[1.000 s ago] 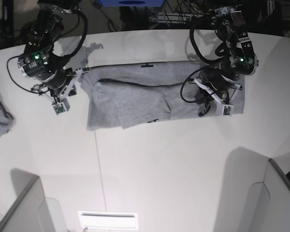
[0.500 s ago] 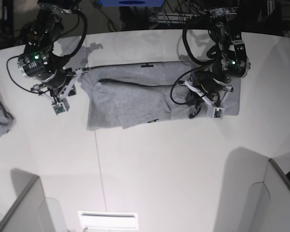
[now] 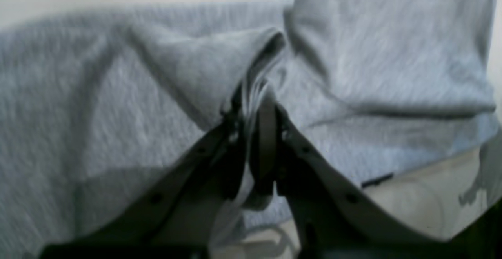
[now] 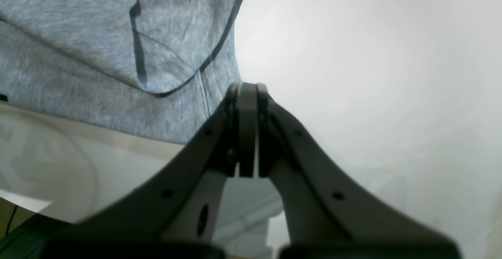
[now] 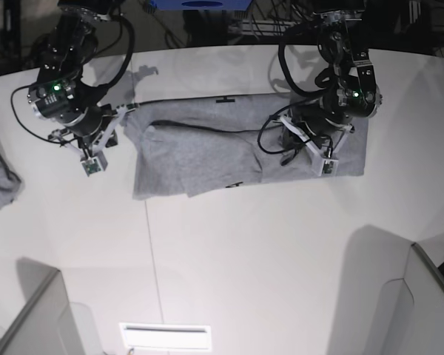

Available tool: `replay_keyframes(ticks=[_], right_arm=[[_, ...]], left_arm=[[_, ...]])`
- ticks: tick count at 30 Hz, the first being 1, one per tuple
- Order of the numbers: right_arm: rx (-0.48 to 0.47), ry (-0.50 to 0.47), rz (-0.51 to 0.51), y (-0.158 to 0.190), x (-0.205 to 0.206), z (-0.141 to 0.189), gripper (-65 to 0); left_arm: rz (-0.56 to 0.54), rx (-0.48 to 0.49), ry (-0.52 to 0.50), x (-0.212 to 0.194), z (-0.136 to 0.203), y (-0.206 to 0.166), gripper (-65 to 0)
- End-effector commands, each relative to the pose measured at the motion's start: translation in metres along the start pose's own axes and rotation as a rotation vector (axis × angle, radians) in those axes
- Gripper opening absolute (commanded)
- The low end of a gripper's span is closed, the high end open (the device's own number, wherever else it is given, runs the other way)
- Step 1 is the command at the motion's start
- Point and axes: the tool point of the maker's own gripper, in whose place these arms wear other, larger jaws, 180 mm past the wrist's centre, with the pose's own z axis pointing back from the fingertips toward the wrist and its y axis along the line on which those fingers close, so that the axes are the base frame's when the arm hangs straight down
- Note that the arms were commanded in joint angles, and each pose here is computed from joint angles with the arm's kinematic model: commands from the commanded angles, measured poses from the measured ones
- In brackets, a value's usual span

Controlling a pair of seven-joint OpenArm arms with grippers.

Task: Fold the T-shirt properly
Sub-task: 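Grasp the strip end with the left gripper and fold it inward toward the middle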

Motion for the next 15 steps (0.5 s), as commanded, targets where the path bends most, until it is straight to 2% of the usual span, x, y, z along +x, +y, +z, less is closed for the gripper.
replay_keyframes(ticks=[1, 15], right_arm=[[-0.002, -0.029, 0.009, -0.0024, 0.0091, 0.0013, -65.0], [0.004, -0.02, 0.004, -0.0013, 0.005, -0.0012, -65.0]], left_arm=[[-0.01, -0.008, -0.058, 0.0172, 0.0042, -0.0027, -65.0], [-0.011, -0.014, -0.072, 0.0244, 0.0024, -0.0043, -65.0]])
